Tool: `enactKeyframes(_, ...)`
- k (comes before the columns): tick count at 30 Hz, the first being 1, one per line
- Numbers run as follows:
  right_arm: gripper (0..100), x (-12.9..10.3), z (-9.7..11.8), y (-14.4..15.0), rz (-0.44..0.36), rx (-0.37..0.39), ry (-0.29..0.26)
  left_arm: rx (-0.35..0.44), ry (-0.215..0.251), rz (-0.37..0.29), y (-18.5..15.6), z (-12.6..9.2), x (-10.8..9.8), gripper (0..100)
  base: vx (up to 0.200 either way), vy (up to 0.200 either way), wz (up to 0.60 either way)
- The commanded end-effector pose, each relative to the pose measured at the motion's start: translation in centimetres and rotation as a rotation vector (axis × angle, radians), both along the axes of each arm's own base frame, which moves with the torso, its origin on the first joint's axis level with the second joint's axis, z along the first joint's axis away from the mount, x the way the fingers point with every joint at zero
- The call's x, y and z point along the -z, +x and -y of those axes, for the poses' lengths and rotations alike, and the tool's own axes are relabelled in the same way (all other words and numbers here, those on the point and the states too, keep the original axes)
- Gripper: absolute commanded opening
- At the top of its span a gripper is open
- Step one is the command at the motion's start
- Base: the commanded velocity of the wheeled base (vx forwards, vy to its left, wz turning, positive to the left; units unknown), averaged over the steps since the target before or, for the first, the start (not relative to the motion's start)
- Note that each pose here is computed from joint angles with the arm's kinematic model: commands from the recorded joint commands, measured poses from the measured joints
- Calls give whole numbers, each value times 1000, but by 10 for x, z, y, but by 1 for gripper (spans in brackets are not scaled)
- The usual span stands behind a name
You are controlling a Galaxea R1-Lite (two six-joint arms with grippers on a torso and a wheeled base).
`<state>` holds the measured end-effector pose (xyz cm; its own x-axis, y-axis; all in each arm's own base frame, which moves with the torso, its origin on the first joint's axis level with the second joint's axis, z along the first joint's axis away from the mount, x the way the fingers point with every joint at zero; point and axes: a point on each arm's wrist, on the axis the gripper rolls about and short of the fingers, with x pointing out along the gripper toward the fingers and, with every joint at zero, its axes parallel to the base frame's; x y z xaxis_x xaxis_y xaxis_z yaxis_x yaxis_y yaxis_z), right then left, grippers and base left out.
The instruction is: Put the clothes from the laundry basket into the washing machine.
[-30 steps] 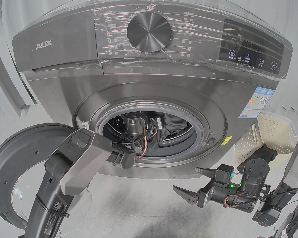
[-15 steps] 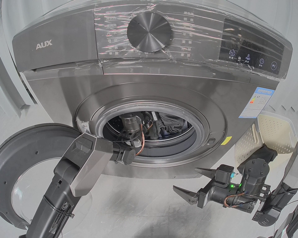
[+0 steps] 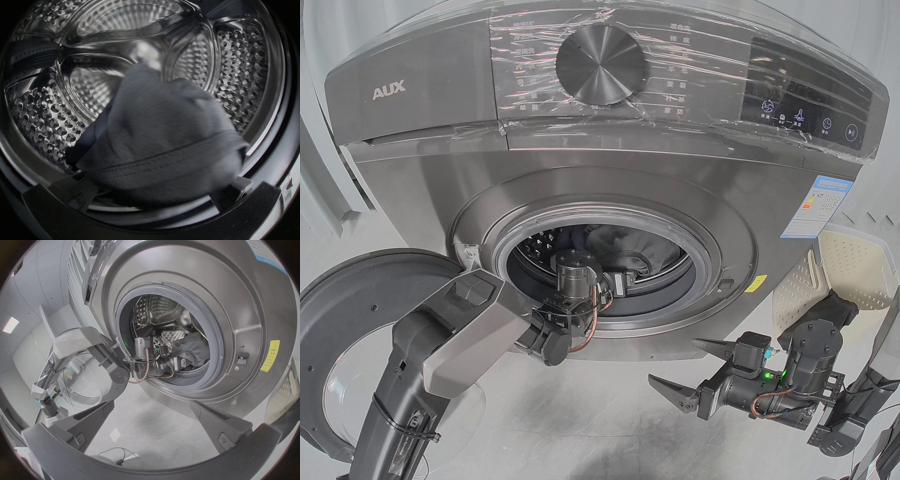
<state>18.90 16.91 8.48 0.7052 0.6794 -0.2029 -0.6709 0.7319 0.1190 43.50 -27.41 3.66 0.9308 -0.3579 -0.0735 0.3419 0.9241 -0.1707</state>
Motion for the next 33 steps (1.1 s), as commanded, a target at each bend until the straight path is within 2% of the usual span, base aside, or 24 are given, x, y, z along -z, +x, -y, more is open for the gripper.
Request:
enactKeyframes(1, 100, 1, 0, 0, -2, -1, -2, 68, 5, -5, -37, 4, -39, 100, 0, 0, 0)
enactKeyframes(3, 100, 1, 0, 0, -2, -1, -2, 70, 6, -6, -39, 4, -40, 100, 0, 0, 0)
enactKeyframes(4, 100, 1, 0, 0, -2, -1, -2, 81, 14, 1, -47, 4, -50, 100, 0, 0, 0)
enactKeyframes(7, 100, 1, 0, 0, -2, 0, -2, 102, 30, -12, -64, 1, -59, 100, 0, 0, 0)
enactKeyframes(12, 100, 1, 0, 0, -2, -1, -2, 147, 75, -49, -90, -5, -61, 100, 0, 0, 0)
enactKeyframes(13, 100, 1, 0, 0, -2, 0, -2, 157, 98, -58, -96, -7, -59, 100, 0, 0, 0)
enactKeyframes(16, 100, 1, 0, 0, -2, 0, -2, 183, 118, -67, -101, -11, -55, 100, 0, 0, 0)
enactKeyframes(18, 100, 0, 0, 0, 0, 0, 0, 187, 122, -64, -100, -11, -54, 100, 0, 0, 0)
enactKeyframes(19, 100, 0, 0, 0, -1, 0, -1, 183, 105, -38, -94, -9, -56, 100, 0, 0, 0)
enactKeyframes(24, 100, 0, 0, 0, -1, 0, -1, 168, 77, 2, -73, 0, -50, 100, 0, 0, 0)
enactKeyframes(28, 100, 0, 0, 0, 0, 0, 0, 144, 85, 2, -47, 5, -27, 100, 0, 0, 0)
enactKeyframes(33, 100, 0, 0, 1, 0, 0, 0, 114, 123, -6, -22, 5, 0, 100, 0, 0, 0)
